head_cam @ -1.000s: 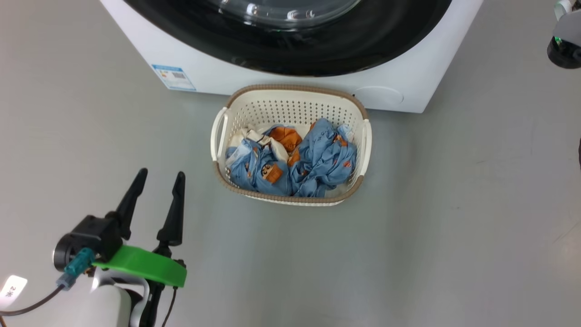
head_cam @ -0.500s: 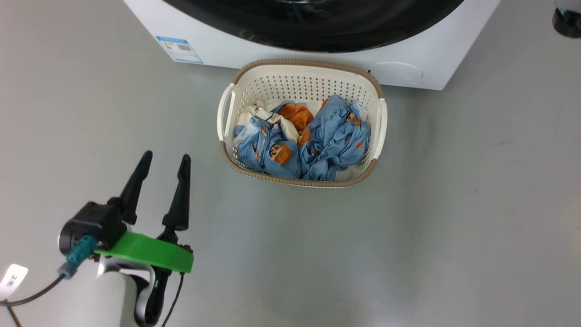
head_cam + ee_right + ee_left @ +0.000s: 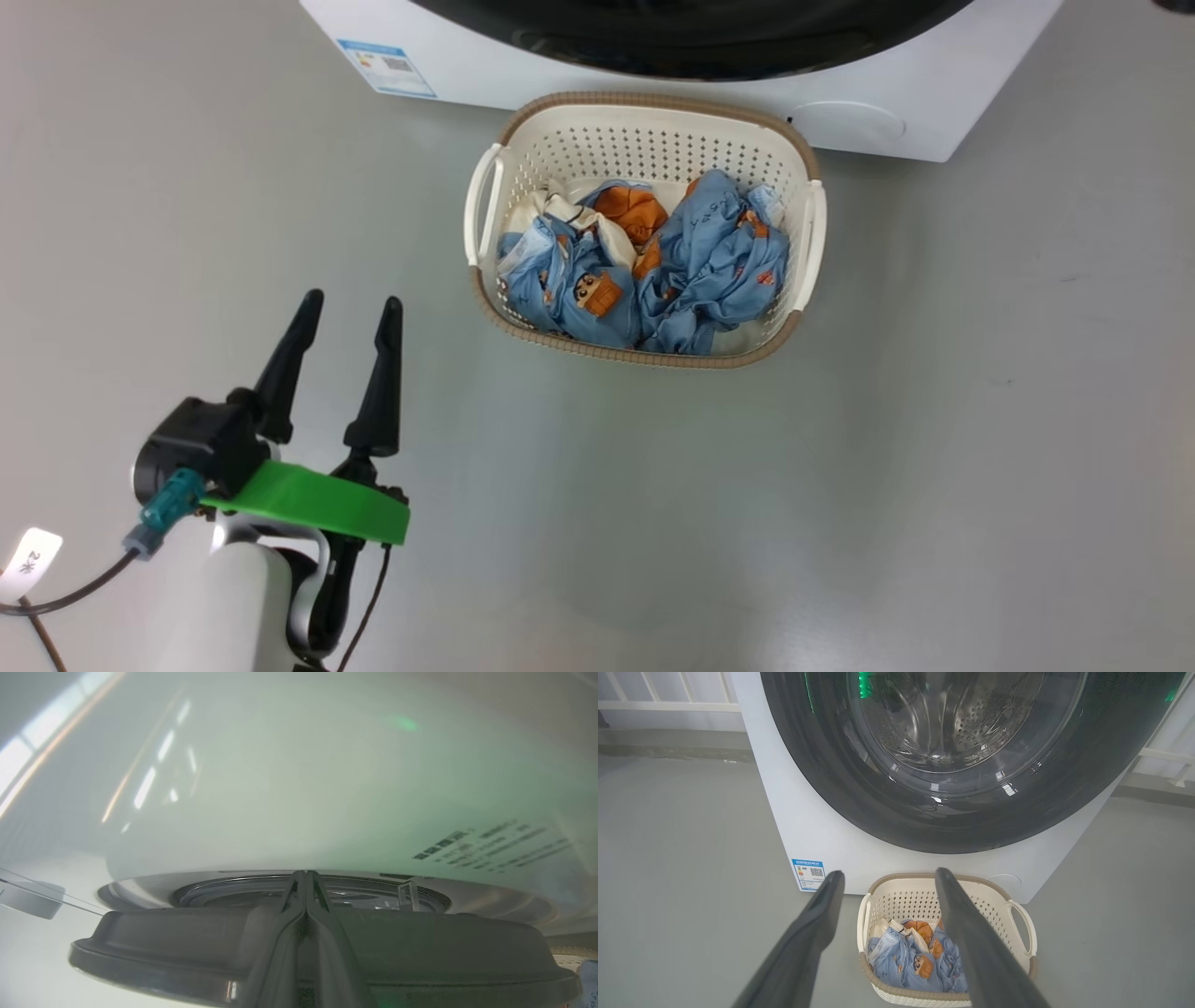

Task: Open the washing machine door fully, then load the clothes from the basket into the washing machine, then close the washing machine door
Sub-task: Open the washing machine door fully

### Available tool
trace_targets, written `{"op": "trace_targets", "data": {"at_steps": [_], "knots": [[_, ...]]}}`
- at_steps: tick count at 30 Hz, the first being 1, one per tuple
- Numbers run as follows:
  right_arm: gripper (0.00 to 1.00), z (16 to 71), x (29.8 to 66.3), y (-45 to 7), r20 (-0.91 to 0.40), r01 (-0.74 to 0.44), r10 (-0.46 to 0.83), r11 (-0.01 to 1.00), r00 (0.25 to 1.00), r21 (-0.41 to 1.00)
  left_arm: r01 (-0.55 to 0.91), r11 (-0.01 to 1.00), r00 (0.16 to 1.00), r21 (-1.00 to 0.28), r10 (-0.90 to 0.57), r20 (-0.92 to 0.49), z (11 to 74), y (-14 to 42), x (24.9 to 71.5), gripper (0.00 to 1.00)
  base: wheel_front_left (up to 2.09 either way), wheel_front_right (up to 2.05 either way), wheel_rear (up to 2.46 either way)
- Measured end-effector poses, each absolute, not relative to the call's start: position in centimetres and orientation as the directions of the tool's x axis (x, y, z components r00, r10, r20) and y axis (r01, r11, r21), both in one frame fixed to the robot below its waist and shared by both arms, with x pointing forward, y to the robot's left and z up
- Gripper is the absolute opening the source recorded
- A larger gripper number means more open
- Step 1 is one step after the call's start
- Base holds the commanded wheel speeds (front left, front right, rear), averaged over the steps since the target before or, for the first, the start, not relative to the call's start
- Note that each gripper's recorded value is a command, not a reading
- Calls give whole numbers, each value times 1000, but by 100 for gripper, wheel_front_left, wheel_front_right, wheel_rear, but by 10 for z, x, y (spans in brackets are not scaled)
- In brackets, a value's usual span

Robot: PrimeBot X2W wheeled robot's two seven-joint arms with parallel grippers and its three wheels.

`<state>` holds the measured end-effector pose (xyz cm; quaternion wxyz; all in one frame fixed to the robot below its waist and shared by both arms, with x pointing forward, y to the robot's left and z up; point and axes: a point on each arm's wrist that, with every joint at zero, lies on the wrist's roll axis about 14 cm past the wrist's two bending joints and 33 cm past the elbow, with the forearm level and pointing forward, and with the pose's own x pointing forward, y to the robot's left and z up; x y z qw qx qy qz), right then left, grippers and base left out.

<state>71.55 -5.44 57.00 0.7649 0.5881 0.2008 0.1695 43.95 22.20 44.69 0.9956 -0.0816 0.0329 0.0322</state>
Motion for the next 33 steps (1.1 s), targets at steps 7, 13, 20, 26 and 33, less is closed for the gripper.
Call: {"op": "trace_targets", "data": {"at_steps": [7,13,20,26,33], "knots": [[0,569,722,-41,-107,-26,514,246,851,969,-72,984,995,-160,60,-77,445,222,440,100,0,0,0],[0,558,723,-41,-141,-5,521,269,842,963,-78,984,995,-162,66,-78,444,224,441,100,0,0,0],[0,557,716,-39,-166,-5,584,280,795,960,-75,983,996,-169,64,-67,448,222,442,100,0,0,0],[0,562,703,-31,-186,-30,667,298,721,954,-68,983,997,-171,61,-44,456,221,443,100,0,0,0],[0,550,682,-24,-230,-20,729,317,645,948,-59,983,998,-175,56,-22,463,219,444,100,0,0,0]]}}
